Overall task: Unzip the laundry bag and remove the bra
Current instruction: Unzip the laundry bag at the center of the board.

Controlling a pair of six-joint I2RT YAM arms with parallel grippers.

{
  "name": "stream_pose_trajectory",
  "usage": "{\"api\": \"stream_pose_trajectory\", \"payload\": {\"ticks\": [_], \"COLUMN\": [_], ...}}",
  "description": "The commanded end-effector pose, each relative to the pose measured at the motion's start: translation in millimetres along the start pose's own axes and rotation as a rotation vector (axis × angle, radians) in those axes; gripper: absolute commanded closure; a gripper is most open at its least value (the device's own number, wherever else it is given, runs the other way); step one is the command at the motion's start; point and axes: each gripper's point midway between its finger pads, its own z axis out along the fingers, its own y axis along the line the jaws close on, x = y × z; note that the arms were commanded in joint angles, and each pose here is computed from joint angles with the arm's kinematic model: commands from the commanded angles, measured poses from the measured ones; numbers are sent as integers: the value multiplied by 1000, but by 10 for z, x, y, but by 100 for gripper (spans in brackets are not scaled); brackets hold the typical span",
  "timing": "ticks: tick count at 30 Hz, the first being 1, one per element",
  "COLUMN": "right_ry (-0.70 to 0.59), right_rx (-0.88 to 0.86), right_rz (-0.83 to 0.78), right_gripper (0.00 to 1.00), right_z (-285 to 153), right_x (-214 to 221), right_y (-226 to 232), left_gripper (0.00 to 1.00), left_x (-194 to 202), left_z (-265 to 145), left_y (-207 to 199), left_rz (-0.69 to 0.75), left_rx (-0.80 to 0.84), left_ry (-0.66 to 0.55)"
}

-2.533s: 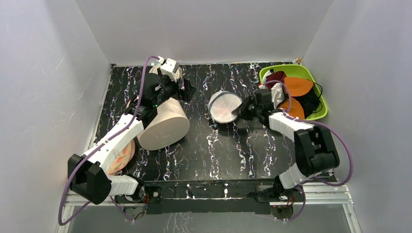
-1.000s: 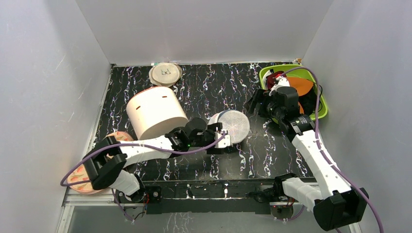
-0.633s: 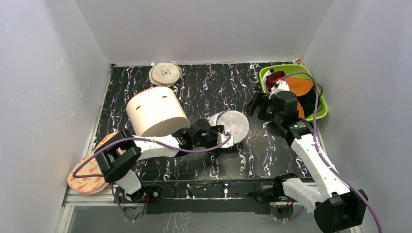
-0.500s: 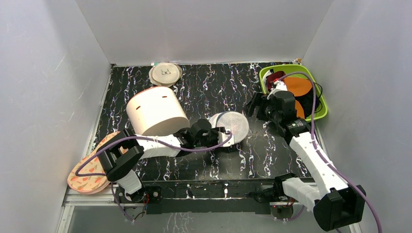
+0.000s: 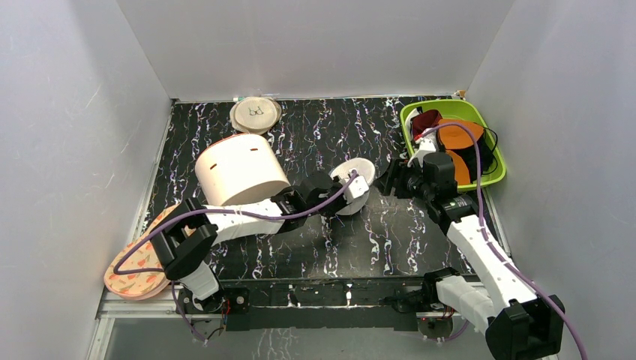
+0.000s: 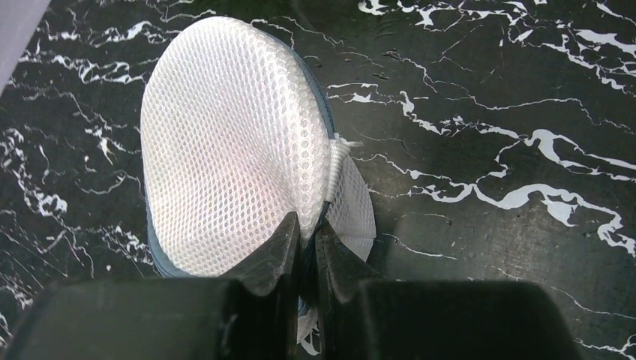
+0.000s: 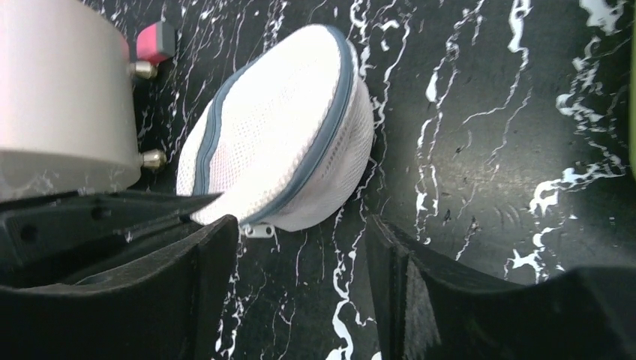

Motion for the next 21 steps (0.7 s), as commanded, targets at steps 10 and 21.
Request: {"api": "stream_pose_trajectory", "payload": {"ticks": [10,21], "right_ry": [-22,-29], "right_rx": [-474,-439], "right_rz": [-135,-176], "right_gripper": [61,74], "right_z": [51,179], "right_x": [157,199], "right_y": [640,529], "left_gripper": [100,100], "left_x": [-232,-254], "left_z": [-220,-230], "left_y": [222,213], "left_rz": [-157,-157], "left_rx": [-126,-119], "left_ry": [-27,-32]}}
